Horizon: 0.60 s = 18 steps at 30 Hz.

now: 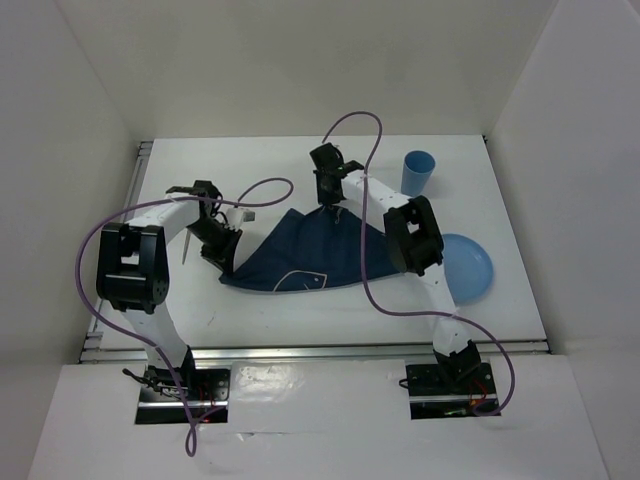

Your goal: Set the dinner table for one person

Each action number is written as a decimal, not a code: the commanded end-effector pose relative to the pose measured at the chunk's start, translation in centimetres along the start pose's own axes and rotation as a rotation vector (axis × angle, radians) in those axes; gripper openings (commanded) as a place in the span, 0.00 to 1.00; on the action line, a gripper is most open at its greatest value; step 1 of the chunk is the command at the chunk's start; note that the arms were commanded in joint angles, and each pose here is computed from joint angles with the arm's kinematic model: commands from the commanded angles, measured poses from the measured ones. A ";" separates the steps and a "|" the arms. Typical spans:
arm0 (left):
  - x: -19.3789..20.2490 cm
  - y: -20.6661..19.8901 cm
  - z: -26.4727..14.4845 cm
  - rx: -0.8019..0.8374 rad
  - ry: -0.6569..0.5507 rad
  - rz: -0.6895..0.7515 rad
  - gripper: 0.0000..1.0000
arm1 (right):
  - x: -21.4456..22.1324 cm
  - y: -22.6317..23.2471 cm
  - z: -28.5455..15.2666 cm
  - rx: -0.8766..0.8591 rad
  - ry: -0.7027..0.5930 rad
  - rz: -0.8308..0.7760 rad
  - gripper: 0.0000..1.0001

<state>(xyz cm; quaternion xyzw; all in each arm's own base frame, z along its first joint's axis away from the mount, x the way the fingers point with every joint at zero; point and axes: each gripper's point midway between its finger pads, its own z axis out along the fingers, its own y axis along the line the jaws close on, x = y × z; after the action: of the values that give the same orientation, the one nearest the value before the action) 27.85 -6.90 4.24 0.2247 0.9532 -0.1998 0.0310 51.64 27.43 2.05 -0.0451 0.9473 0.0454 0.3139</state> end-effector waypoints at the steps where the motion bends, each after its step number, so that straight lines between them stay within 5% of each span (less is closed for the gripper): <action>1: -0.5 -0.2 -0.8 0.007 -0.020 0.009 0.00 | 4.7 -0.7 2.0 0.010 0.159 0.007 0.00; 5: -4.2 2.5 -2.7 -0.100 -0.102 -0.031 0.00 | -6.4 -1.0 -2.6 -0.063 -0.071 0.094 0.00; 10: -14.3 6.1 -12.5 -0.233 -0.376 -0.069 0.00 | -23.6 -1.2 -17.3 -0.259 -0.610 0.122 0.00; 14: -18.9 5.8 -19.7 -0.315 -0.588 -0.038 0.00 | -26.4 -2.0 -25.2 -0.302 -0.821 0.079 0.00; 17: -19.4 5.1 -22.2 -0.366 -0.694 0.006 0.00 | -24.4 -2.6 -27.0 -0.314 -0.842 0.063 0.00; 18: -18.2 5.4 -20.3 -0.356 -0.656 0.001 0.00 | -21.5 -2.9 -24.5 -0.301 -0.773 0.045 0.00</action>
<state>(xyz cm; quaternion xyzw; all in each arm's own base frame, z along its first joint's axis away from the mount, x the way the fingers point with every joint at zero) 49.08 -1.60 24.28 0.1460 0.9080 -0.0897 0.3824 56.94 21.87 32.12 -0.0123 0.7820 0.1880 0.5942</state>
